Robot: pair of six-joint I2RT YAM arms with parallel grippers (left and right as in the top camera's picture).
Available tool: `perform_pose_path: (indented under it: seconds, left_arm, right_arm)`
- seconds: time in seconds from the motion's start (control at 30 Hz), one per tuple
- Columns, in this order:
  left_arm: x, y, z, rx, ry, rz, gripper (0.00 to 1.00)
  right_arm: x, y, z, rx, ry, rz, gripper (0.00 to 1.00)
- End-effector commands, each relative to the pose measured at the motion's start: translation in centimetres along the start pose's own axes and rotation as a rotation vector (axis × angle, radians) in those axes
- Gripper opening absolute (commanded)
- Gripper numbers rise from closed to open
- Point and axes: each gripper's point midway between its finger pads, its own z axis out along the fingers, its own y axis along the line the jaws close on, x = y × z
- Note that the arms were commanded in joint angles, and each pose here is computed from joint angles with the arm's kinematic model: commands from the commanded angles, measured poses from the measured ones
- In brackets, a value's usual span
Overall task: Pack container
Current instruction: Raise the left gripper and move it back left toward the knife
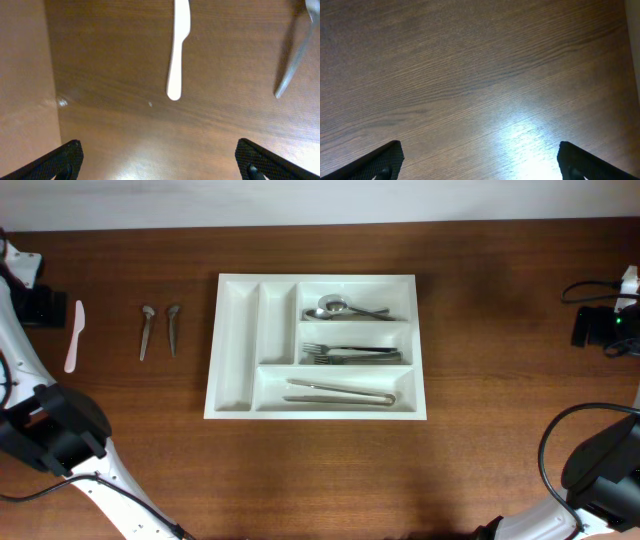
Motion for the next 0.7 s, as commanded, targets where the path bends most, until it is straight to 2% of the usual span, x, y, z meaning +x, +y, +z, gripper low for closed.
perform_pose_path:
  seconds: [0.0, 0.1, 0.27, 0.5, 0.67]
  left_arm:
    - [-1.2, -0.6, 0.1, 0.041, -0.057, 0.066, 0.99]
    - [-2.0, -2.1, 0.6, 0.123, -0.105, 0.139, 0.99]
    - [-1.4, -3.1, 3.6, 0.167, -0.049, 0.144, 0.99]
    - [-0.1, -4.5, 9.4, 0.215, 0.067, 0.071, 0.99]
    - [-0.1, -4.5, 11.3, 0.206, 0.087, -0.031, 0.99]
  right_arm:
    - [0.0, 0.0, 0.0, 0.005, 0.001, 0.004, 0.98]
    - [0.0, 0.0, 0.0, 0.005, 0.001, 0.004, 0.99]
    - [0.0, 0.0, 0.0, 0.005, 0.001, 0.004, 0.99]
    - [0.0, 0.0, 0.0, 0.005, 0.001, 0.004, 0.99]
    - [0.0, 0.0, 0.0, 0.005, 0.001, 0.004, 0.99]
